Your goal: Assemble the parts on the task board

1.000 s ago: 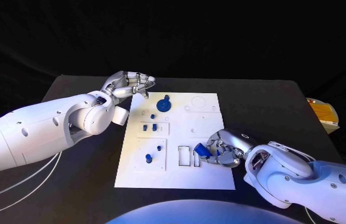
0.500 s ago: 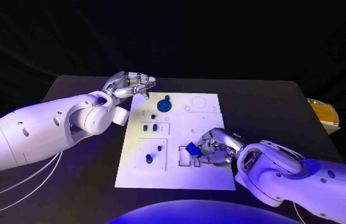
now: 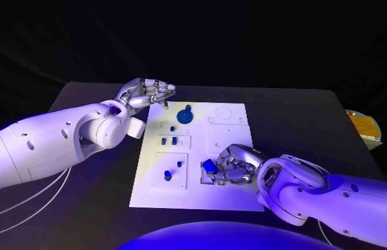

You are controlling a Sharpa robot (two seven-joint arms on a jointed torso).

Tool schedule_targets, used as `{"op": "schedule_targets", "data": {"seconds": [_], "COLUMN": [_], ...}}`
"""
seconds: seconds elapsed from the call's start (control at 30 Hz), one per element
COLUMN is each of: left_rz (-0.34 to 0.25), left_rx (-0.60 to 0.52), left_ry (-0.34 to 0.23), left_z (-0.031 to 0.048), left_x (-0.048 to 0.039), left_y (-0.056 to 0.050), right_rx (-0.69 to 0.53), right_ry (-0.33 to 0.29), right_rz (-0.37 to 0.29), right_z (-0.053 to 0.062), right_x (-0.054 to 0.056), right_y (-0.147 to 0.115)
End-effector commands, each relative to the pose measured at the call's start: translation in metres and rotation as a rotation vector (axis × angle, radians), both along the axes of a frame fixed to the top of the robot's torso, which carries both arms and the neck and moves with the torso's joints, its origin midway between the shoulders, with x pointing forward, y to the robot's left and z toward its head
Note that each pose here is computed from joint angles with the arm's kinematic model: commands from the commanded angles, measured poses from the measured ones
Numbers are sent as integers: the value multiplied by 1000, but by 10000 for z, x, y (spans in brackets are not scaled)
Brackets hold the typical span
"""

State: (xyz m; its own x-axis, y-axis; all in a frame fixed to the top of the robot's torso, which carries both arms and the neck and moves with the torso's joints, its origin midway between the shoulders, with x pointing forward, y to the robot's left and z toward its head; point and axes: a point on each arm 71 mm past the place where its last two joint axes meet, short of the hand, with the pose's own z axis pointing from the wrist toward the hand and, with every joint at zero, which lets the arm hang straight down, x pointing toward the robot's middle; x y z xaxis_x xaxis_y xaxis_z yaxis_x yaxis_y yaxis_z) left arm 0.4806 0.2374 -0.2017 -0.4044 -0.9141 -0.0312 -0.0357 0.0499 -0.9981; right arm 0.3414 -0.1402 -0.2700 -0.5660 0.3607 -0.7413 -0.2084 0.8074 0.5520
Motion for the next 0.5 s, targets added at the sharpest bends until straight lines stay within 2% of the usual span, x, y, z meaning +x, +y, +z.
{"op": "schedule_targets", "data": {"seconds": [0.03,0.5], "left_rz": [-18,-18], "left_rx": [-12,-12], "left_ry": [1,2], "left_z": [8,7], "left_x": [-7,-8], "left_y": [-28,-23], "right_rx": [-26,-39], "right_ry": [36,38], "right_rz": [11,9], "right_z": [-48,-60], "right_x": [-23,-19], "right_y": [11,18]}}
